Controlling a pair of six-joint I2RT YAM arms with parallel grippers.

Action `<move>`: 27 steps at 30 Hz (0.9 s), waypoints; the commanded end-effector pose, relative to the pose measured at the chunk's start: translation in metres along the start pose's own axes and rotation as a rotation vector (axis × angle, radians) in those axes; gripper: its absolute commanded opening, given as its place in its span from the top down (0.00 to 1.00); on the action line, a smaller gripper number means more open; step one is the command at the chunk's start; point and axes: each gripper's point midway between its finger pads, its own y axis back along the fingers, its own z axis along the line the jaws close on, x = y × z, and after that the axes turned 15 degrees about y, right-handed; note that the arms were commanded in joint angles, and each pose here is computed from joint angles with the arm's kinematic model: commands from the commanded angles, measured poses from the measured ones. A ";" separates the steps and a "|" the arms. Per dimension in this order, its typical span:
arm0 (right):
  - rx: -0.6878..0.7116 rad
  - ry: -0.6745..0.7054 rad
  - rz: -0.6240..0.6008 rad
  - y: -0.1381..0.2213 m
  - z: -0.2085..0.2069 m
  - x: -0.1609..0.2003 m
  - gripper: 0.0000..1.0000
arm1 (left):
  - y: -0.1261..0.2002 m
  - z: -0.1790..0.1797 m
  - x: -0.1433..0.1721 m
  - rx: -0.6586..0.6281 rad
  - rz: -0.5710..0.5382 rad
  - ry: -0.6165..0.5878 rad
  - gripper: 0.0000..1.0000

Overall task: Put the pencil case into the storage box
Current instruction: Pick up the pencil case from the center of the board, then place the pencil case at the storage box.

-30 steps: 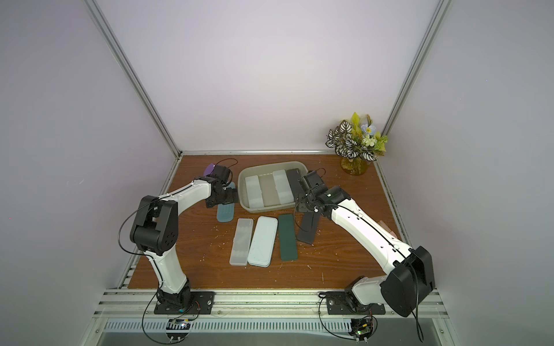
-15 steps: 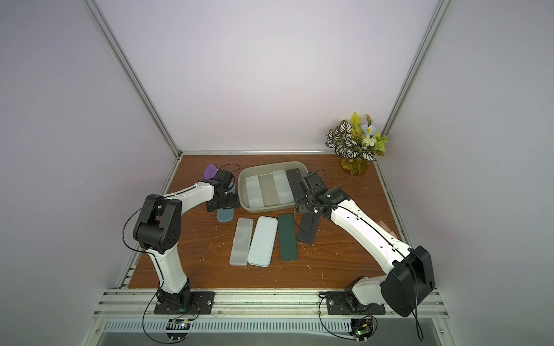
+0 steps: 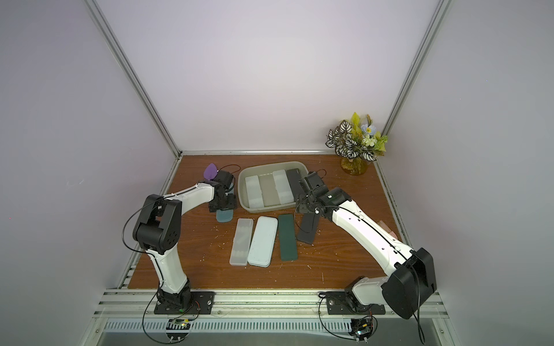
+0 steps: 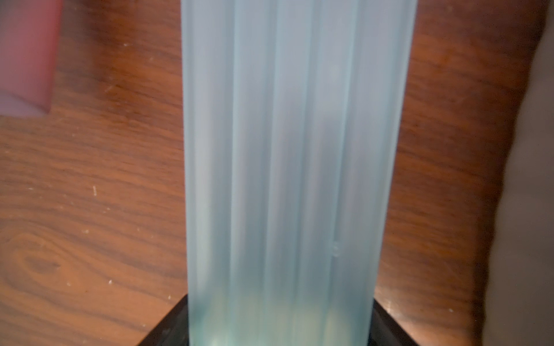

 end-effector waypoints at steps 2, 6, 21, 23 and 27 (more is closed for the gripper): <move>-0.002 -0.018 -0.036 0.012 -0.004 -0.005 0.26 | 0.013 0.013 0.012 -0.022 0.006 -0.017 0.27; 0.002 -0.018 -0.047 0.019 -0.006 -0.007 0.26 | 0.046 0.020 0.010 0.003 -0.035 -0.002 0.27; 0.013 -0.037 -0.046 0.025 -0.023 0.006 0.25 | 0.179 -0.060 -0.028 0.275 -0.190 -0.010 0.28; 0.012 -0.044 -0.042 0.025 -0.026 0.010 0.25 | 0.189 -0.086 -0.030 0.312 -0.200 -0.030 0.28; 0.011 -0.054 -0.042 0.026 -0.033 0.014 0.25 | 0.193 -0.134 -0.028 0.358 -0.193 -0.066 0.29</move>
